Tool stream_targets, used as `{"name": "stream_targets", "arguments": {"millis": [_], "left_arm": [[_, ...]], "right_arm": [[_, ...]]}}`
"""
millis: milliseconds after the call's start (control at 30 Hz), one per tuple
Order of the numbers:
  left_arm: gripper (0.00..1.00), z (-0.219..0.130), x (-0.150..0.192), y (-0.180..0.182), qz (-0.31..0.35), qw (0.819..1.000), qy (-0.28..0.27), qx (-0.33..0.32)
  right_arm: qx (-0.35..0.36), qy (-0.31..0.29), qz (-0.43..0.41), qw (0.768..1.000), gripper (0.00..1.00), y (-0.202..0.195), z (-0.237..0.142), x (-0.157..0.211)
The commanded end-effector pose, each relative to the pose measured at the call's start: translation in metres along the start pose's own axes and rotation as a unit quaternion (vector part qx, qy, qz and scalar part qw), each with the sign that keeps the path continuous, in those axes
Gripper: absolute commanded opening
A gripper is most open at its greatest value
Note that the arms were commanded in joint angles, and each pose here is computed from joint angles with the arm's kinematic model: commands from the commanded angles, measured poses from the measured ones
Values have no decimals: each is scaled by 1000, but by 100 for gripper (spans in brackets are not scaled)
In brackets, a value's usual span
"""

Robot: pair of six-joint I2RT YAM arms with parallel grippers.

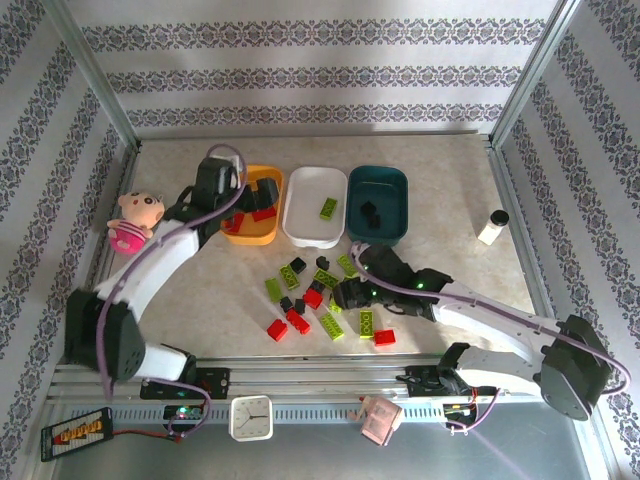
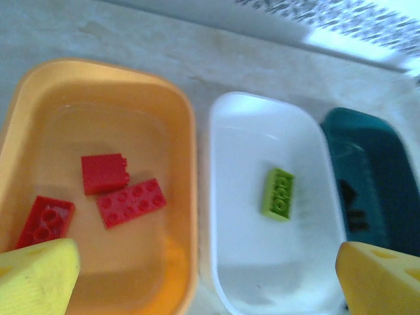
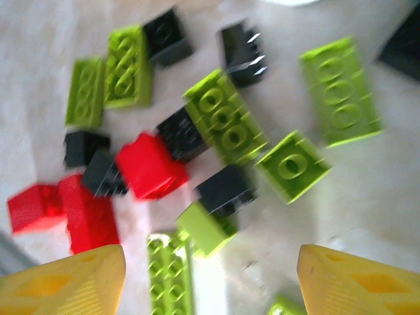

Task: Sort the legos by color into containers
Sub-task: Pick up the lego from the bottom-center of the table.

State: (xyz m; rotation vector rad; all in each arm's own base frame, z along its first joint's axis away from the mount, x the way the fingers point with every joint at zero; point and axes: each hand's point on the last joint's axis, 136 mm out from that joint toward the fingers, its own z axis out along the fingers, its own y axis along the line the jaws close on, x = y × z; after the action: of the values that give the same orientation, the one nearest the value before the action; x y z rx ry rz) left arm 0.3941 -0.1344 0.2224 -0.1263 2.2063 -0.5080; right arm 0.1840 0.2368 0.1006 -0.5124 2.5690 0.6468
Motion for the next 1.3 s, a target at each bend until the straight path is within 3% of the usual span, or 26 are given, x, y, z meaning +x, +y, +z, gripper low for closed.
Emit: {"name": "stream_targets", "arguments": {"millis": [0, 167, 400, 867, 1100, 1267], "left_arm": [[100, -18, 35, -6, -27, 999, 9, 34], [100, -56, 75, 11, -59, 997, -6, 44], [100, -78, 115, 33, -74, 997, 8, 25], [100, -94, 130, 46, -84, 996, 3, 12], [100, -96, 130, 47, -79, 997, 4, 6], [100, -95, 134, 48, -82, 997, 9, 7]], "right_arm": [[0, 68, -35, 997, 70, 11, 9, 38], [30, 111, -88, 989, 70, 26, 28, 62], [93, 114, -139, 979, 68, 29, 52, 66], [141, 146, -170, 964, 43, 17, 76, 82], [104, 95, -168, 976, 29, 33, 58, 61], [37, 26, -154, 987, 25, 58, 22, 19]]}}
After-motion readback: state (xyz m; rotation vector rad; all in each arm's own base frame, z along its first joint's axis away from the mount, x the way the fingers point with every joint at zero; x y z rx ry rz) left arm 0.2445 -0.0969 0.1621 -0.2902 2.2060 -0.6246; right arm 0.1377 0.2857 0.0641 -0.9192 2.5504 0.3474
